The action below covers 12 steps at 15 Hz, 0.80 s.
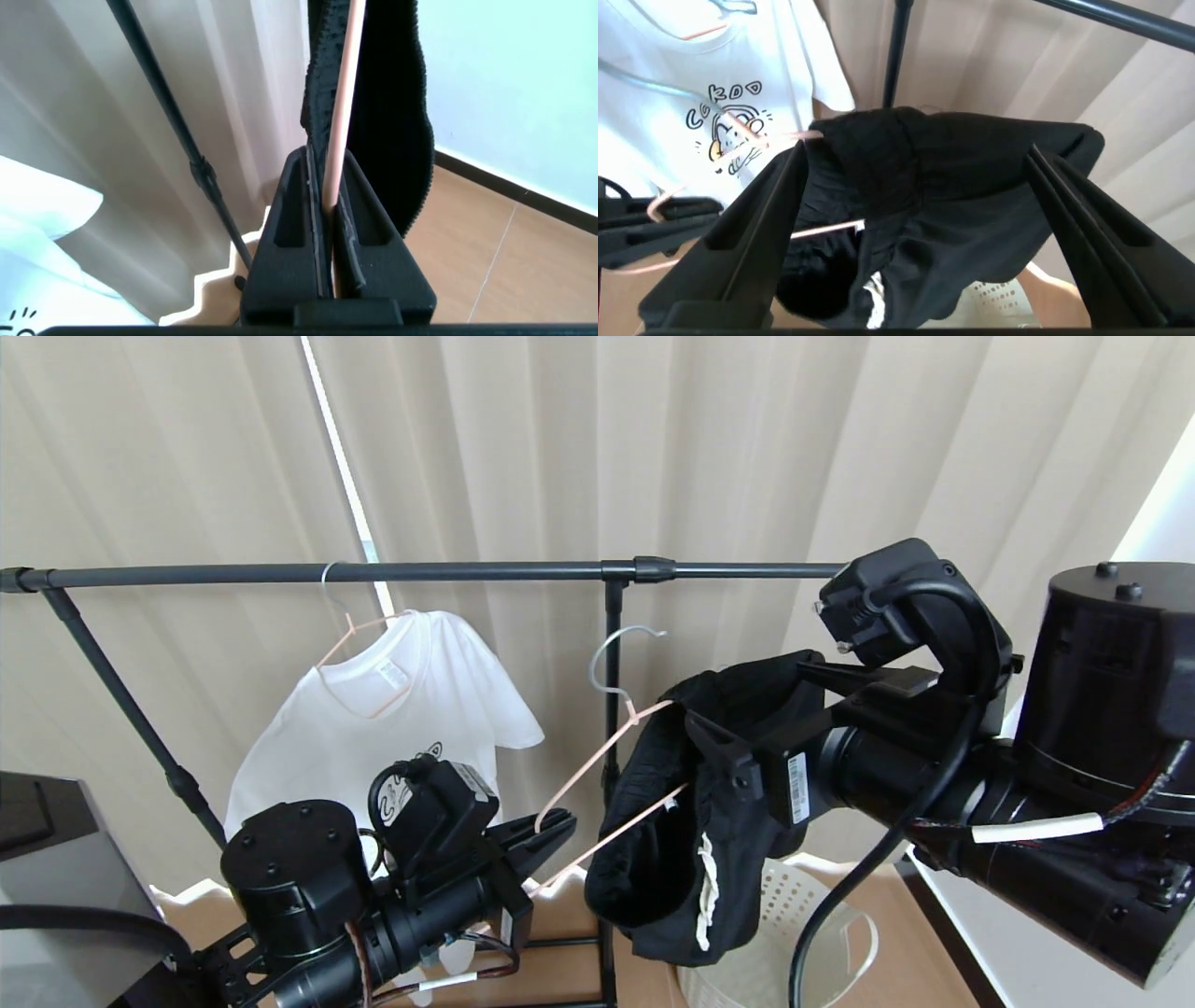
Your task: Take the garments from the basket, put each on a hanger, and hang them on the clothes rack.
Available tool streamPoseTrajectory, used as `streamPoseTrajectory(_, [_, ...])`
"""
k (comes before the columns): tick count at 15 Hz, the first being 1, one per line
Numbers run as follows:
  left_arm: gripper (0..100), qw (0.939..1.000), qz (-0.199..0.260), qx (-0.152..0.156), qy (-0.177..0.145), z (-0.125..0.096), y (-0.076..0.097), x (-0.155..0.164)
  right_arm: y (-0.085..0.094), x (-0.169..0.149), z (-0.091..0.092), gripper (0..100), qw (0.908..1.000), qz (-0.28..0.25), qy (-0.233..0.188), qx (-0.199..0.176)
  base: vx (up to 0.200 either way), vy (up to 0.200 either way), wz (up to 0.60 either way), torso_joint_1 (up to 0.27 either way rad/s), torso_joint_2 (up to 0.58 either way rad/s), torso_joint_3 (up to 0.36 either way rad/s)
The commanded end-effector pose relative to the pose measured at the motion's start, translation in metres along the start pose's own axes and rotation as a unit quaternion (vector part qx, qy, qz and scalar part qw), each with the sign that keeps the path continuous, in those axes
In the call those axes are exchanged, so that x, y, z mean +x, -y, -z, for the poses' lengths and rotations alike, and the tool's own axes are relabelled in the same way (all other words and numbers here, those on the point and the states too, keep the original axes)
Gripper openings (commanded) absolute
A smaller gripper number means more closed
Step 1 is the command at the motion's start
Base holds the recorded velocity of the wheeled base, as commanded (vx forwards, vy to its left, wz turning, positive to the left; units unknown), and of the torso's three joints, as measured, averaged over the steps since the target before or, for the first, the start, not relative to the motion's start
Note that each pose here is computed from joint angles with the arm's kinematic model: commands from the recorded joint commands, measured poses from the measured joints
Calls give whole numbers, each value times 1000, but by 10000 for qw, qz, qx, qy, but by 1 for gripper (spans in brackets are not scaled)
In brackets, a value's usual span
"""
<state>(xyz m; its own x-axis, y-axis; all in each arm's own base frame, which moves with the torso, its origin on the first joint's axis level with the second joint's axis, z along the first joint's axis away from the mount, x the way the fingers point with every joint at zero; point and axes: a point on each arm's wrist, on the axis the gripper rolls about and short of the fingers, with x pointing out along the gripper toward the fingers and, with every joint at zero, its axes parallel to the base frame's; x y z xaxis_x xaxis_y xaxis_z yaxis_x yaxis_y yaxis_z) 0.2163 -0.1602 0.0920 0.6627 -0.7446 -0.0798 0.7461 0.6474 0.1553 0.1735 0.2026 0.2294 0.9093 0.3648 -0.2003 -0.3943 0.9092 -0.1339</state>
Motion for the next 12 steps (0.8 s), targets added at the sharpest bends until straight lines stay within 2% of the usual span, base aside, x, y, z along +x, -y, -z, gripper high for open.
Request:
streamPoseTrajectory(1, [0, 10000, -88, -9, -2, 1, -8, -3, 8, -6, -2, 100, 10000, 25, 71, 35, 0, 0, 0, 0, 0, 0])
streamPoseTrajectory(2, [0, 9999, 112, -35, 20, 4, -22, -10, 24, -19, -2, 100, 9989, -415, 86, -224, 0, 0, 0, 0, 0, 0])
streamPoseTrajectory(4, [0, 9992, 385, -90, -18, 10, -34, -18, 46, -25, -1, 100, 9957, -808, -152, -431, 0, 0, 0, 0, 0, 0])
streamPoseTrajectory(8, [0, 9967, 802, -69, 56, 14, -46, -24, 67, -33, -8, 100, 9830, -1426, -763, -873, 0, 0, 0, 0, 0, 0])
streamPoseTrajectory(11, [0, 9932, 1165, -27, 77, 17, -45, -24, 76, -39, -21, 100, 9672, -1961, -1109, -1176, 0, 0, 0, 0, 0, 0])
streamPoseTrajectory(12, [0, 9916, 1290, 9, 81, 20, -46, -23, 80, -37, -27, 100, 9544, -2315, -1377, -1285, 0, 0, 0, 0, 0, 0])
